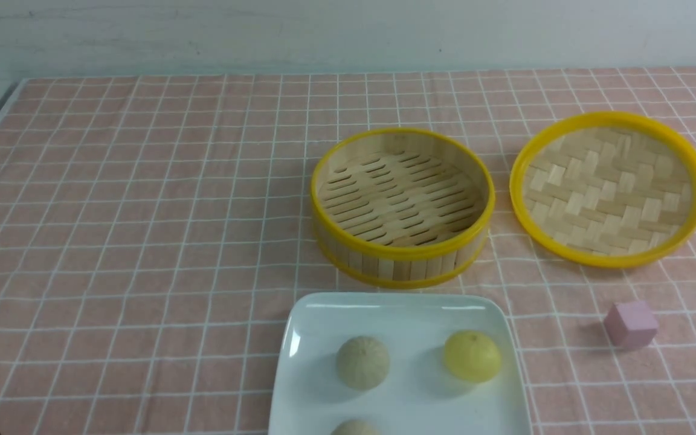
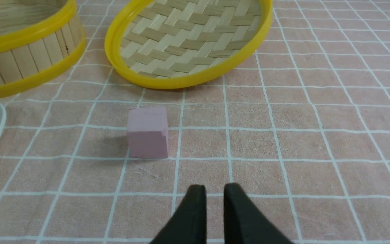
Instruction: Put the steamed buns into the plate on the pink tablecloth.
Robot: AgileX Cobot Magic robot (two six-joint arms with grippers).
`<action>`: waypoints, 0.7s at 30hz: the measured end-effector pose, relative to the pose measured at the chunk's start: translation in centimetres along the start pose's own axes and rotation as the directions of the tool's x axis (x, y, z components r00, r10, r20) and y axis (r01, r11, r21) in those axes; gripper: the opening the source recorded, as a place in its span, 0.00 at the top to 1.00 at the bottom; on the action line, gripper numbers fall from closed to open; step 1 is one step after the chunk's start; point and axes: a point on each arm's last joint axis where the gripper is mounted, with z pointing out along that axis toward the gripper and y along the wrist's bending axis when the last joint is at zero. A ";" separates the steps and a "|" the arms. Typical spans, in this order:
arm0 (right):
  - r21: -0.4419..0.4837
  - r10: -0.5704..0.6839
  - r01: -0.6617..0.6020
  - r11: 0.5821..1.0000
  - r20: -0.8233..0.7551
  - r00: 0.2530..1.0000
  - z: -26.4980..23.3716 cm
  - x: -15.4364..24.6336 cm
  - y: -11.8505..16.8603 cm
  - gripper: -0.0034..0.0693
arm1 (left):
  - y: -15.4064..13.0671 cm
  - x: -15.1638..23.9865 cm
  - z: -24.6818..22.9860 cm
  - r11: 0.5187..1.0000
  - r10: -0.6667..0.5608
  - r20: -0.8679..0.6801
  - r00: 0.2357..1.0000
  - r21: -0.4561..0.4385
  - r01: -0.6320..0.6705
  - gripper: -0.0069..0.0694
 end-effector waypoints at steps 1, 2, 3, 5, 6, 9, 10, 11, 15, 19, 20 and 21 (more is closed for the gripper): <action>0.000 0.000 0.000 1.000 0.000 1.000 0.0 0.0 0.0 0.80 | 0.0 0.0 0.0 1.000 0.000 0.000 1.000 0.000 0.000 0.80; 0.000 0.000 0.000 1.000 0.000 1.000 0.0 0.0 0.0 0.80 | 0.0 0.0 0.0 1.000 0.000 0.000 1.000 0.000 0.000 0.80; 0.000 0.000 0.000 1.000 0.000 1.000 0.0 0.0 0.0 0.80 | 0.0 0.0 0.0 1.000 0.000 0.000 1.000 0.000 0.000 0.80; 0.000 0.000 0.000 1.000 0.000 1.000 0.0 0.0 0.0 0.80 | 0.0 0.0 0.0 1.000 0.000 0.000 1.000 0.000 0.000 0.79; 0.000 0.000 0.000 1.000 0.000 1.000 0.0 0.0 0.0 0.79 | 0.0 0.0 0.0 1.000 0.000 0.000 1.000 0.000 0.000 0.79; 0.000 0.000 0.000 1.000 0.000 1.000 0.0 0.0 0.0 0.79 | 0.0 0.0 0.0 1.000 0.000 -0.001 1.000 0.000 0.000 0.79; 0.000 0.000 0.000 1.000 0.000 1.000 0.0 0.0 0.0 0.79 | 0.0 0.0 0.0 1.000 0.000 -0.001 1.000 0.000 0.000 0.79; 0.000 0.000 0.000 1.000 0.000 1.000 0.0 0.0 0.0 0.79 | 0.0 0.0 0.0 1.000 0.000 -0.001 1.000 0.000 0.000 0.78; 0.000 0.000 0.000 1.000 0.000 1.000 0.0 0.0 0.0 0.78 | 0.0 0.0 0.0 1.000 0.000 -0.001 1.000 0.000 0.000 0.78; 0.000 0.000 0.000 1.000 0.000 1.000 0.0 0.0 0.0 0.77 | 0.0 0.0 0.0 1.000 0.000 -0.001 1.000 0.000 0.000 0.77; 0.000 0.000 0.000 1.000 0.000 1.000 0.0 0.0 0.0 0.77 | 0.0 0.0 0.0 1.000 0.000 -0.001 1.000 0.000 0.000 0.77; 0.000 0.000 0.000 1.000 0.000 1.000 0.0 0.0 0.0 0.77 | 0.0 0.0 0.0 1.000 0.000 -0.001 1.000 0.000 0.000 0.77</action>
